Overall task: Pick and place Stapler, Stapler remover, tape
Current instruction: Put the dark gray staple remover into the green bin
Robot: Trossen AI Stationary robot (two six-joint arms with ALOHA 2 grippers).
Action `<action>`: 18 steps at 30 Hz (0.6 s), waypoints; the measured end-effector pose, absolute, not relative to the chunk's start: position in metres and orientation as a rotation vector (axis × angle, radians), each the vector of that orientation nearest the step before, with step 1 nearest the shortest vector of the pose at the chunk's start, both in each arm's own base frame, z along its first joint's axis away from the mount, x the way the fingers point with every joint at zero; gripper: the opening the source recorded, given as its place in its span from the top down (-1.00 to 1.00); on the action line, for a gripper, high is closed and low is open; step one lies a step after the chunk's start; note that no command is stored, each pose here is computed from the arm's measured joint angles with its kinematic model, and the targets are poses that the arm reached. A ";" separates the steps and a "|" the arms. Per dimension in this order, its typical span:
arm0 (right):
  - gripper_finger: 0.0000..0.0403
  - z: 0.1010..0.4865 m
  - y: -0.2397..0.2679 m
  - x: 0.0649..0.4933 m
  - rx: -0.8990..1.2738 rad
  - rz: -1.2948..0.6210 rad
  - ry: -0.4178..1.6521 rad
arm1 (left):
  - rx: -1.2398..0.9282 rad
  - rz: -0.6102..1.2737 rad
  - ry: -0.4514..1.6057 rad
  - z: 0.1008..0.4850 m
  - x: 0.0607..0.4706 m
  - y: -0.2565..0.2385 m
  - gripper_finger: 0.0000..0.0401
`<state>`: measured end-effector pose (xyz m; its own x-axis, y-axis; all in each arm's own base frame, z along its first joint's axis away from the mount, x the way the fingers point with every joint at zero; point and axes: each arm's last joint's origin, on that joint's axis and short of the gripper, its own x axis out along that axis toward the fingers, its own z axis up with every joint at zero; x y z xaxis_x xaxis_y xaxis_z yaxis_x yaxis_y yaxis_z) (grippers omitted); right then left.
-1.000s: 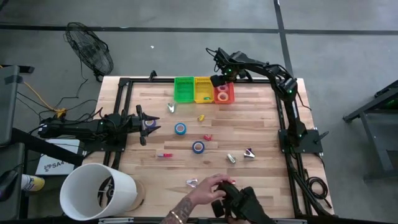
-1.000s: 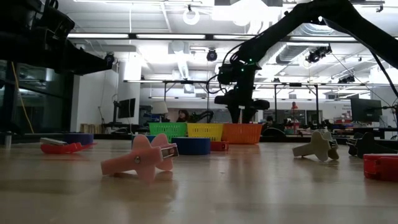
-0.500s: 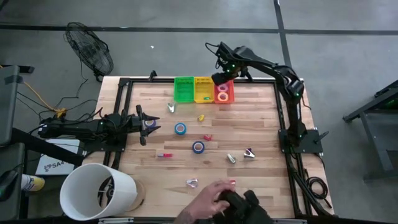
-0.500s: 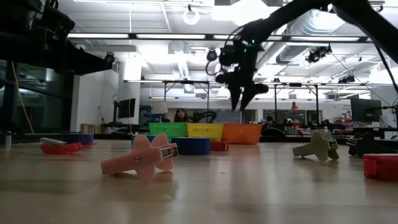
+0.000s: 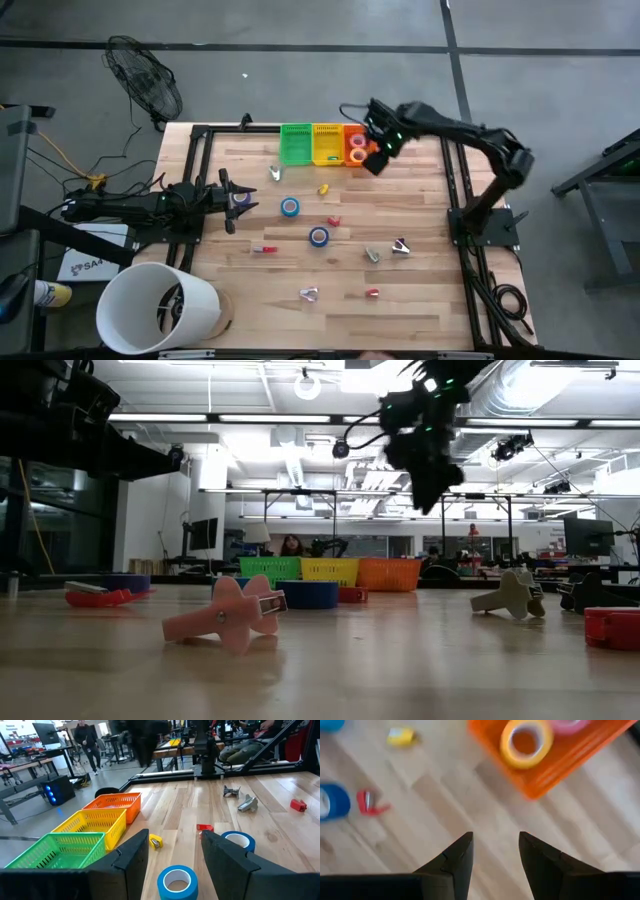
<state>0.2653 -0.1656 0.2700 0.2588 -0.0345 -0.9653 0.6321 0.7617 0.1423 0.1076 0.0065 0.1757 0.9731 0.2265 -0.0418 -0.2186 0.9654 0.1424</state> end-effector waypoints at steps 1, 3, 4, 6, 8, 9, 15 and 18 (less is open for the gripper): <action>0.26 0.268 -0.156 0.260 0.563 -0.473 1.239 | 0.138 0.225 0.058 0.176 0.108 0.007 0.11; 0.26 0.264 -0.138 0.250 0.537 -0.444 1.238 | 0.138 0.225 0.058 0.176 0.108 0.007 0.11; 0.26 0.262 -0.129 0.245 0.524 -0.429 1.239 | 0.137 0.226 0.058 0.176 0.108 0.007 0.11; 0.26 0.258 -0.111 0.235 0.502 -0.396 1.248 | 0.138 0.226 0.058 0.176 0.108 0.007 0.11; 0.26 0.253 -0.096 0.225 0.497 -0.378 1.254 | 0.138 0.226 0.058 0.176 0.108 0.007 0.11; 0.26 0.249 -0.088 0.220 0.501 -0.373 1.258 | 0.138 0.225 0.058 0.176 0.108 0.007 0.11; 0.26 0.230 -0.046 0.193 0.517 -0.327 1.246 | 0.138 0.227 0.057 0.176 0.108 0.007 0.11; 0.26 0.221 -0.029 0.182 0.515 -0.288 1.210 | 0.138 0.228 0.057 0.176 0.108 0.007 0.11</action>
<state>0.1816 -0.0286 0.2213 0.3362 0.0587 -0.9400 0.4762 0.8504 0.2235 0.1076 0.0066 0.1758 0.9726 0.2290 -0.0412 -0.2211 0.9648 0.1424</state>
